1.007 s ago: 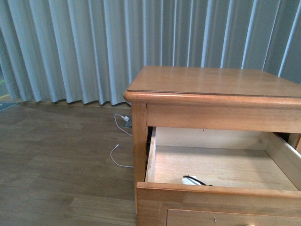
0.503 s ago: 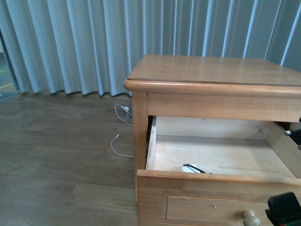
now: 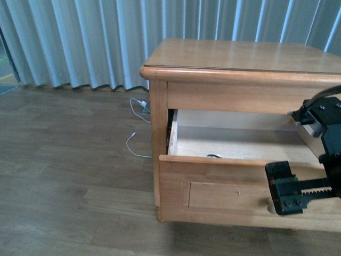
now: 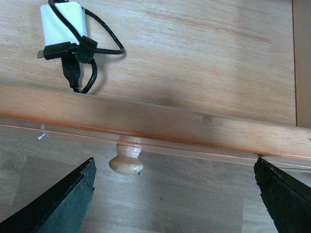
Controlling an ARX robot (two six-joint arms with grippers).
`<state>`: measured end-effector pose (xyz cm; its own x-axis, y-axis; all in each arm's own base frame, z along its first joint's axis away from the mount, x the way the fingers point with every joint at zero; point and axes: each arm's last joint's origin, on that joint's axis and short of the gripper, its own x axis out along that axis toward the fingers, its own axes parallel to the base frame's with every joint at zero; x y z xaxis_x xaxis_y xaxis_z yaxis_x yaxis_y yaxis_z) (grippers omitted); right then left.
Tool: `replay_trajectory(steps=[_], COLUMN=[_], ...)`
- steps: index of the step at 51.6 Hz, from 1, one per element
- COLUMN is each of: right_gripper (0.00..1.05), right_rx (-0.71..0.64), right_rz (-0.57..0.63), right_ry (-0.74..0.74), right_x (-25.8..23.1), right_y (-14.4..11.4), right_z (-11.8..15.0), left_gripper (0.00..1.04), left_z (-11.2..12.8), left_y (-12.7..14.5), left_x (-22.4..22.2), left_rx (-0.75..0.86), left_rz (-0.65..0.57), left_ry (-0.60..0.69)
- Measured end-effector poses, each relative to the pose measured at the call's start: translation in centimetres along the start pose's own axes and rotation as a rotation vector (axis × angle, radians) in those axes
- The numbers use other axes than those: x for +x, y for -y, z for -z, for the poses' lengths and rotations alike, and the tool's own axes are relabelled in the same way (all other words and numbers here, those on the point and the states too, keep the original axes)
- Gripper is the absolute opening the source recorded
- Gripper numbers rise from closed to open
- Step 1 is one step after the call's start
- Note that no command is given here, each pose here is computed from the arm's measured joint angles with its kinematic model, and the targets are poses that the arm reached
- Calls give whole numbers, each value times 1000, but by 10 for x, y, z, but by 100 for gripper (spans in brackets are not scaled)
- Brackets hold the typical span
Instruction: Put charger into drawer
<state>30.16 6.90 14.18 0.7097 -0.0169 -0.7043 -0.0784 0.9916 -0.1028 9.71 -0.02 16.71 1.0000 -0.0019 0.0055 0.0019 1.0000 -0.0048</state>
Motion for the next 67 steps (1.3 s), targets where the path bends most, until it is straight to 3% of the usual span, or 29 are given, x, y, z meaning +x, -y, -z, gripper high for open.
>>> replay_trajectory(steps=[43,67], right_gripper=[97,97], right_rx=[194,291], right_rz=[114,124], right_ry=[144,243], right_x=[96,122], right_y=[19,20], right_z=[-72,-84], left_gripper=[99,99], left_z=[0,0], left_y=[0,0], left_x=[0,0], left_rx=[0,0], left_rz=[0,0], left_ry=[0,0])
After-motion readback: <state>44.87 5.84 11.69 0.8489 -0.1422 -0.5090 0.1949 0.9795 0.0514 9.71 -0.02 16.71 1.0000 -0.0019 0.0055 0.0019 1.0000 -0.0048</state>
